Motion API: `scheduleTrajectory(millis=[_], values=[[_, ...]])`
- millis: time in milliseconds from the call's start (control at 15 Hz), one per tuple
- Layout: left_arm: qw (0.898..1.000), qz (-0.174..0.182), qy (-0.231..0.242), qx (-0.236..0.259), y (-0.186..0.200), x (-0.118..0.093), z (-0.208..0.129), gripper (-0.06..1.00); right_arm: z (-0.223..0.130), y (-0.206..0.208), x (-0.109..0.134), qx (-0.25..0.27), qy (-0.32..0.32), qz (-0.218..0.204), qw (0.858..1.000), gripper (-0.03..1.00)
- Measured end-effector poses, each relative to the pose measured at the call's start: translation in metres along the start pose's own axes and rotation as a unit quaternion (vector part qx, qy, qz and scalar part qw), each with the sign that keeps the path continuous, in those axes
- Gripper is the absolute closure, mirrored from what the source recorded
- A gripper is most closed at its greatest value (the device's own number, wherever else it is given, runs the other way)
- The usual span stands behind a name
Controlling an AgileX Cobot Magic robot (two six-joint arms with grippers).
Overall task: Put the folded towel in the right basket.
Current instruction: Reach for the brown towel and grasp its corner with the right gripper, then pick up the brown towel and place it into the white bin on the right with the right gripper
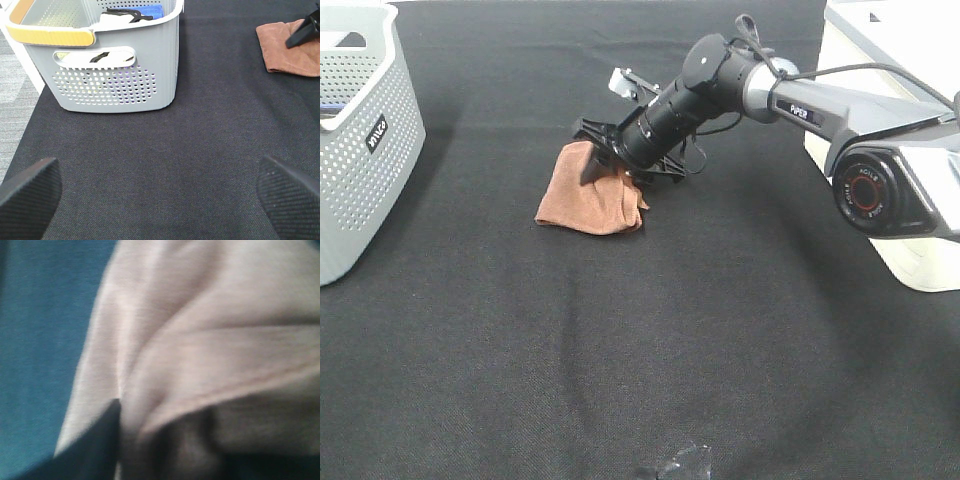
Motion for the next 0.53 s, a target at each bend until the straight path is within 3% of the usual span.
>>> scheduleTrajectory(millis=[67,400,533], values=[[1.0,0.0,0.0,0.0,0.0,0.0,0.0,-0.05,-0.001,-0.001,-0.001,0.001,0.0,-0.002,1.0,0.75],[1.0,0.0,0.0,0.0,0.0,0.0,0.0,-0.05,0.007,0.006,0.004,0.003,0.029,-0.001,1.0,0.75],[1.0,0.0,0.0,0.0,0.0,0.0,0.0,-0.05,0.016,0.021,0.019,0.01,0.057,0.014,0.998,0.75]])
Point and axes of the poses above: a point on each arm's last joint axis where the gripper is mounted, y pointing back along that axis away from the gripper, x along the wrist's bending axis when the last joint is at zero, z = x × y, the point moved 3 cm from there along -y, pointing out along that axis toward the gripper, and after that the axes turned 10 degrees about y, right-handed, at the moved point
